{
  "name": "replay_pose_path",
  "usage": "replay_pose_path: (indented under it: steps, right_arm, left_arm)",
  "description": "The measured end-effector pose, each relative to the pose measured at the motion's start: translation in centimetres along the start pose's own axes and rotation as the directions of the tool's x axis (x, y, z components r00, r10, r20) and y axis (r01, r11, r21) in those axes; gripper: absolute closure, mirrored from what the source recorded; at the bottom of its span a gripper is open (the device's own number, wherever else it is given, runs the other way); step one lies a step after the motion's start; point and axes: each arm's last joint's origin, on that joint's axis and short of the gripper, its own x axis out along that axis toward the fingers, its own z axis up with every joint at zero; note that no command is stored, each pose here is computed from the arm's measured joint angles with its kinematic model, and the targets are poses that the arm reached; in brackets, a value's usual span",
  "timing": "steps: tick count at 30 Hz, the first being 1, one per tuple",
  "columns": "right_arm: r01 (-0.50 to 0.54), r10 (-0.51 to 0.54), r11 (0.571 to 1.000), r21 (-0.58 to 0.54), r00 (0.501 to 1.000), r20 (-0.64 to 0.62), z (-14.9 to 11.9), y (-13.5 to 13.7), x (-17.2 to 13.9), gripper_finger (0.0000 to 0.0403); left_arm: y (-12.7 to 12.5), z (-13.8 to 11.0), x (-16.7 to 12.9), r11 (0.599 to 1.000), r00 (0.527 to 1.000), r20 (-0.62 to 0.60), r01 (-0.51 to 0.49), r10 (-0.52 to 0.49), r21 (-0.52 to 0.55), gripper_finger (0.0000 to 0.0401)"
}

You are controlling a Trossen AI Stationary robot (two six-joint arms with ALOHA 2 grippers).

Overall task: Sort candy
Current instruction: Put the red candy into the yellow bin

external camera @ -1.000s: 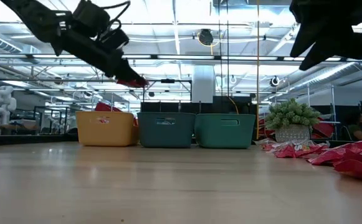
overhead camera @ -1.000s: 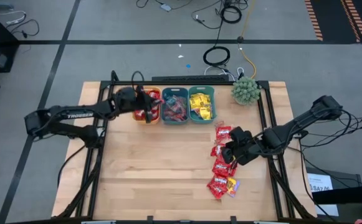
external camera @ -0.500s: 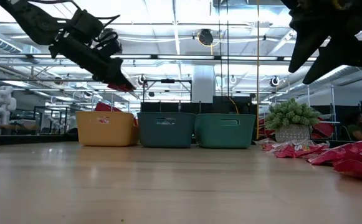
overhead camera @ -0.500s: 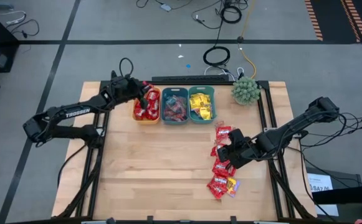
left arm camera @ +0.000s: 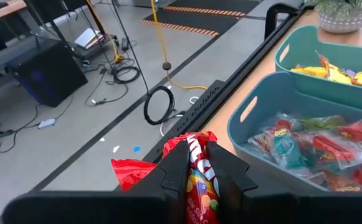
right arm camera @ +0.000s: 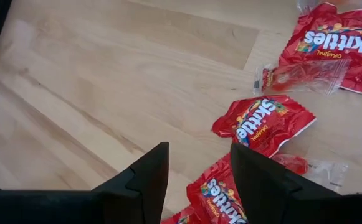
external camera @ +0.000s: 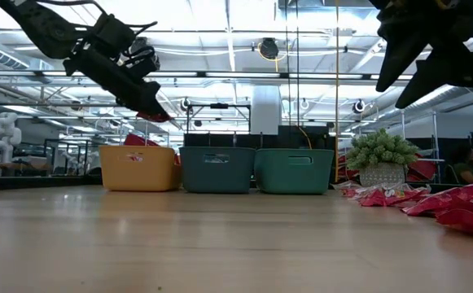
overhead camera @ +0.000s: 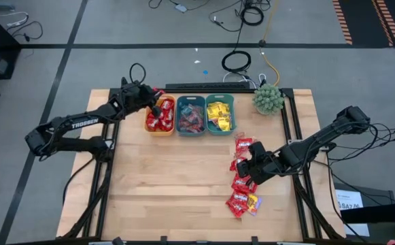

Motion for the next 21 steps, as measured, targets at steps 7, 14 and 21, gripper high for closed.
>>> replay_pose_path:
  steps: [7,14,21]
  right_arm:
    - [-0.02,0.02,1.0,0.019,1.0,-0.001,-0.01,0.21,0.0,0.0241]
    - [-0.034,0.034,0.999,0.025,0.999,-0.002,-0.02,0.36,-0.01,0.0241]
    - [-0.034,0.034,0.999,0.026,0.999,-0.002,-0.02,0.36,-0.01,0.0241]
  left_arm:
    - [0.04,-0.06,0.0,1.0,1.0,-0.009,-0.017,0.017,-0.009,0.0347]
    - [0.11,-0.08,0.0,0.996,0.999,-0.016,-0.043,0.042,-0.076,0.0347]
    - [0.08,-0.25,-0.01,0.996,0.999,-0.033,-0.041,0.039,-0.078,0.0331]
